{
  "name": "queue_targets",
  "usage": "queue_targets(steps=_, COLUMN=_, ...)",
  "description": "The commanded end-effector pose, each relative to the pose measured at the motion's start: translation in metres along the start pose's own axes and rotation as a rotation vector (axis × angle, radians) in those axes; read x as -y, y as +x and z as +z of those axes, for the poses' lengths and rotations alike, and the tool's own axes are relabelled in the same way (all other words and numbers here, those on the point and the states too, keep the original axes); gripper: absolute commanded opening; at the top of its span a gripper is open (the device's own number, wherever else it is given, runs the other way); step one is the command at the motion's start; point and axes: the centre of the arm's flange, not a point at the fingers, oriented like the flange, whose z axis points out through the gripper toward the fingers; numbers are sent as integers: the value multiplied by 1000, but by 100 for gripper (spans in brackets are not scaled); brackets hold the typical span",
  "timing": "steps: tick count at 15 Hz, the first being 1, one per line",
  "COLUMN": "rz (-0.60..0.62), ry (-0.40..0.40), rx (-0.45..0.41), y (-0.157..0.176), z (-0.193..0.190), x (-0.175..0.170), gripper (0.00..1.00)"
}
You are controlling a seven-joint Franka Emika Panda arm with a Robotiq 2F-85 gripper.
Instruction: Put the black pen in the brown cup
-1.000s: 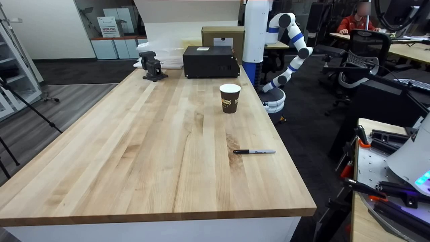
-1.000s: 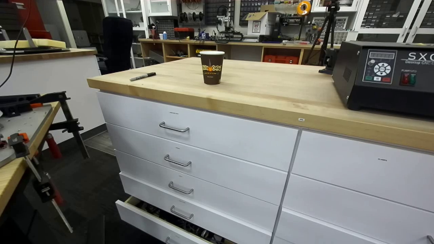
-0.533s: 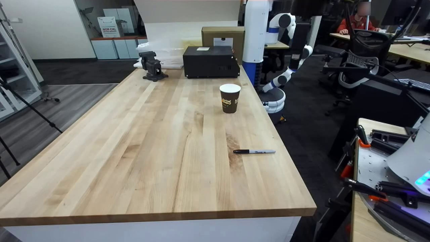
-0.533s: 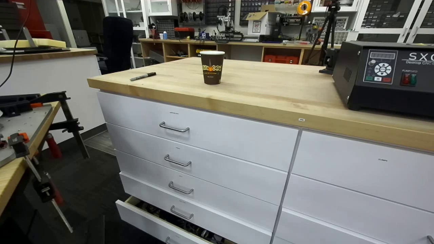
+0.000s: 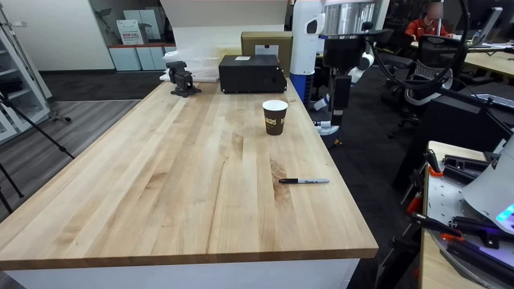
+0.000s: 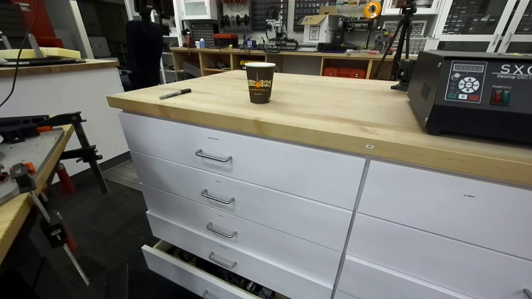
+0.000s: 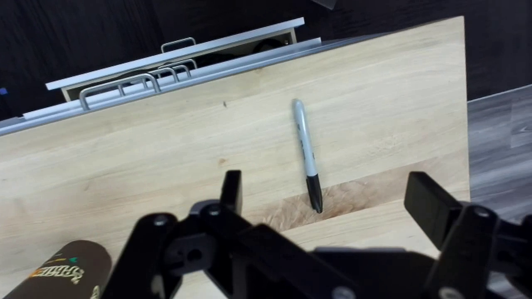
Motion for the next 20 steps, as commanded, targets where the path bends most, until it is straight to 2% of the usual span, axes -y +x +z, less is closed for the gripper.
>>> queue_targets(steps=1, rz=-84, ry=55, rx=33, y=17, z=36, x=10, gripper=100)
queue_targets(steps=10, rz=-251, ry=126, rx=139, y=26, z=104, x=34, gripper=100)
queue_targets(steps=15, rz=-293, ry=110, rx=119, y=28, z=117, x=36, gripper=100)
queue_targets(steps=20, rz=-326, ry=41, rx=64, y=35, z=123, x=26, gripper=100)
